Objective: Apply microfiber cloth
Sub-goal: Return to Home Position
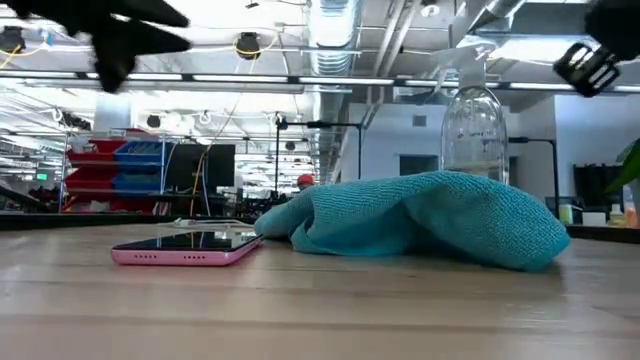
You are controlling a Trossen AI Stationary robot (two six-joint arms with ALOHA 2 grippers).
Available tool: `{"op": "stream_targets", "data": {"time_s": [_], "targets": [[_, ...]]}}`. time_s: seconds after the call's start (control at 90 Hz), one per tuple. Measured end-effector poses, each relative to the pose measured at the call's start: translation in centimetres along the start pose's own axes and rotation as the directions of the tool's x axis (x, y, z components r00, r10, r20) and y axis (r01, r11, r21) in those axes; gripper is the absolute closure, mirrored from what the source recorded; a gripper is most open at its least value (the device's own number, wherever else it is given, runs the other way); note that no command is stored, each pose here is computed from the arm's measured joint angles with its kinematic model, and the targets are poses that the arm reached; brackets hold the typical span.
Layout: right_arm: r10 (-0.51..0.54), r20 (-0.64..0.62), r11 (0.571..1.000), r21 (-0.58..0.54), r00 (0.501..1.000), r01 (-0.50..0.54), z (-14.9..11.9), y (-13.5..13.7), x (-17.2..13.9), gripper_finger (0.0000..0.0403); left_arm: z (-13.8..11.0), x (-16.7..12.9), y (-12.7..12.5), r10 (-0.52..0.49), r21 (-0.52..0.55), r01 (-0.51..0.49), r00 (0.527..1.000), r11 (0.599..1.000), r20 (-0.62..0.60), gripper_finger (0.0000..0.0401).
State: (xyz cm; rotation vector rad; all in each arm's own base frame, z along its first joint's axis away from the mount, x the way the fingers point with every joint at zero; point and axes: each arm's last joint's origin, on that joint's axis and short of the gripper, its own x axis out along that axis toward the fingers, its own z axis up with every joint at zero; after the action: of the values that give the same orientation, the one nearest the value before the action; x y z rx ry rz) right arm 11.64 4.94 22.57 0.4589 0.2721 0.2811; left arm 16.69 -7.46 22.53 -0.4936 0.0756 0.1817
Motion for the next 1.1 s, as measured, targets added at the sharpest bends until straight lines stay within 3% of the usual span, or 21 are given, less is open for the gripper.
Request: {"op": "stream_targets", "data": {"time_s": [0.1,0.233,0.367,0.678,0.933,1.1], "targets": [[0.046,0.062,0.999,-0.017,0.997,-0.045,-0.3,-1.9,0.3,0.0397,0.4,0.2,2.0,-0.028,0.011,0.028,0.998,1.000,0.058,0.0313],[0.140,0.141,0.987,-0.101,0.980,-0.126,-0.1,-3.5,0.2,0.0402,0.6,-0.6,3.6,-0.034,0.071,0.030,0.998,0.997,0.048,0.0313],[0.087,0.192,0.987,-0.147,0.978,-0.059,-0.3,-4.8,-0.2,0.0402,0.4,-2.5,4.6,-0.050,0.138,0.044,0.998,0.989,0.041,0.0313],[0.068,0.285,0.984,-0.179,0.956,-0.016,-1.9,-5.9,-1.5,0.0403,0.6,-7.2,7.6,-0.096,0.146,0.075,0.985,0.986,0.145,0.0313],[0.095,0.310,0.983,-0.178,0.946,-0.041,-2.5,-6.1,-2.3,0.0403,-0.2,-7.0,7.8,-0.133,0.212,0.118,0.989,0.970,0.058,0.0313],[0.133,0.301,0.980,-0.179,0.944,-0.081,-2.7,-5.9,-2.6,0.0403,-0.9,-6.3,7.8,-0.265,0.265,0.227,0.957,0.937,0.118,0.0322]]}}
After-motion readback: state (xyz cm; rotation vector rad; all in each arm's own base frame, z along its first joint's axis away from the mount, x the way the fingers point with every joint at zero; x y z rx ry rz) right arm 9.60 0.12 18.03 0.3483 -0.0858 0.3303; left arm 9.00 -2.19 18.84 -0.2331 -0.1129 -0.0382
